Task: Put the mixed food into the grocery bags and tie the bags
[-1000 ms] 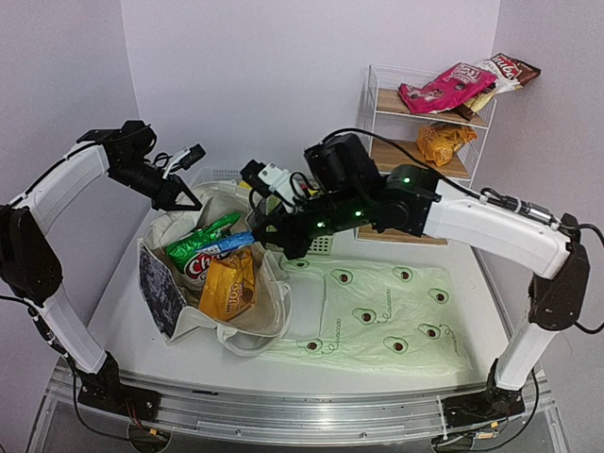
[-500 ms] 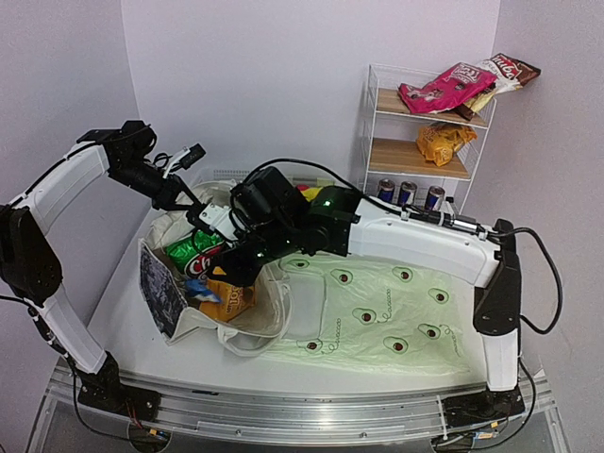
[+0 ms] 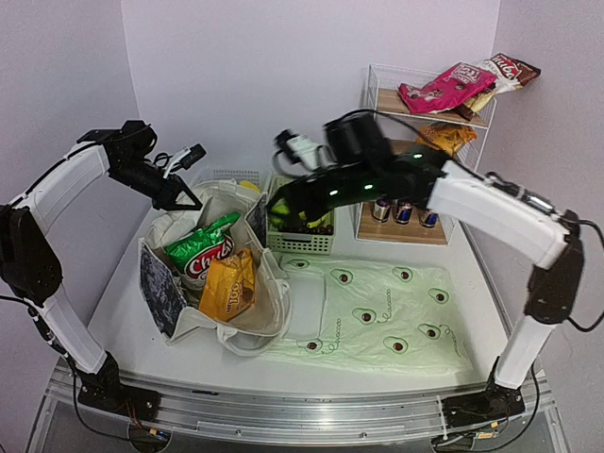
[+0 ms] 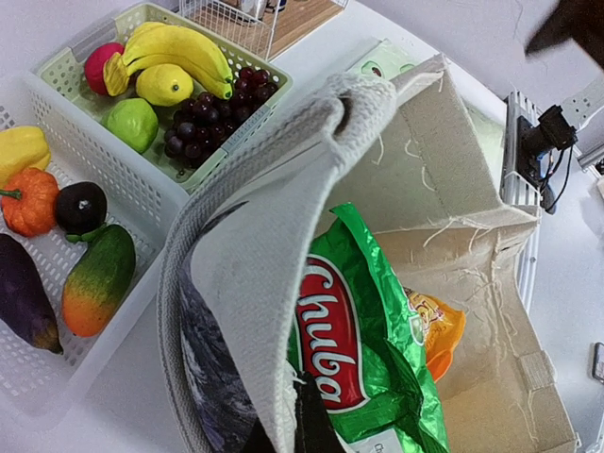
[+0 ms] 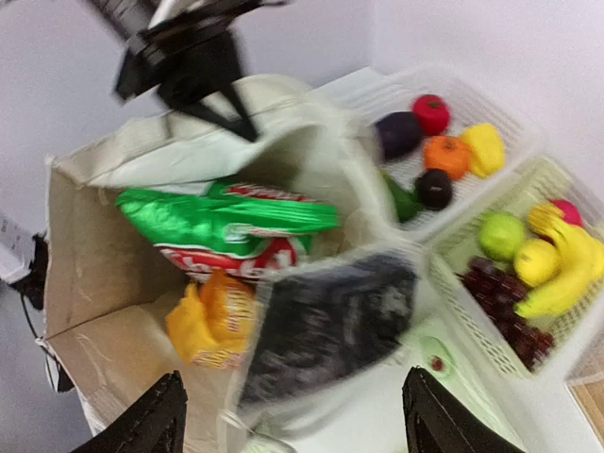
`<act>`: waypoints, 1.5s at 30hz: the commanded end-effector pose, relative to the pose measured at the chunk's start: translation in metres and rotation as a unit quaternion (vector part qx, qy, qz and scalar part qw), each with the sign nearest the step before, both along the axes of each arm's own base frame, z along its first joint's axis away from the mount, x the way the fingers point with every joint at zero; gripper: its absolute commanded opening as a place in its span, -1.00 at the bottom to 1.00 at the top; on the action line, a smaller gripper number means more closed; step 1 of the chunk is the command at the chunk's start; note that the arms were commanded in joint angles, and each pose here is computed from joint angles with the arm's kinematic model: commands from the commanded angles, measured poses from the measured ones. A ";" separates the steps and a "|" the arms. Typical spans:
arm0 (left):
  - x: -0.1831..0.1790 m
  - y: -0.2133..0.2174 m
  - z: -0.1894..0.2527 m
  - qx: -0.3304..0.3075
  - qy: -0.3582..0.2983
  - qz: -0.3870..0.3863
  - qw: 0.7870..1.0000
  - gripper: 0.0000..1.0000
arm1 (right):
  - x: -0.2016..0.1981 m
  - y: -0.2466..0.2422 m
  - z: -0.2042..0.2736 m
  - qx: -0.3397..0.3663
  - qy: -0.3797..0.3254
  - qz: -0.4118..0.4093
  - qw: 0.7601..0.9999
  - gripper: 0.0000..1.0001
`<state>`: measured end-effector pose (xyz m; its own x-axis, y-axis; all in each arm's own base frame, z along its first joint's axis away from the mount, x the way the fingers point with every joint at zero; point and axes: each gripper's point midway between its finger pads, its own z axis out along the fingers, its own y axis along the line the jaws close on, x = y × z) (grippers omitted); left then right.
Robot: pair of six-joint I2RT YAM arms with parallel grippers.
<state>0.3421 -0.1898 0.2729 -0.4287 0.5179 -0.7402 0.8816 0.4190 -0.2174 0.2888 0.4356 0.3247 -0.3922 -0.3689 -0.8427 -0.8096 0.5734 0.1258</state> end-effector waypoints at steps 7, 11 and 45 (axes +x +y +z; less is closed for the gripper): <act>-0.002 0.003 0.005 0.001 -0.019 0.007 1.000 -1.00 | 0.066 -0.216 -0.036 0.060 -0.089 -0.309 0.945 0.36; -0.003 0.003 0.005 0.000 -0.020 0.003 1.000 -1.00 | 0.106 -0.276 -0.065 0.090 -0.141 -0.402 0.900 0.37; 0.038 0.002 -0.015 -0.009 -0.022 0.066 0.998 -1.00 | 0.286 -0.431 -0.225 0.059 -0.234 -0.531 0.812 0.60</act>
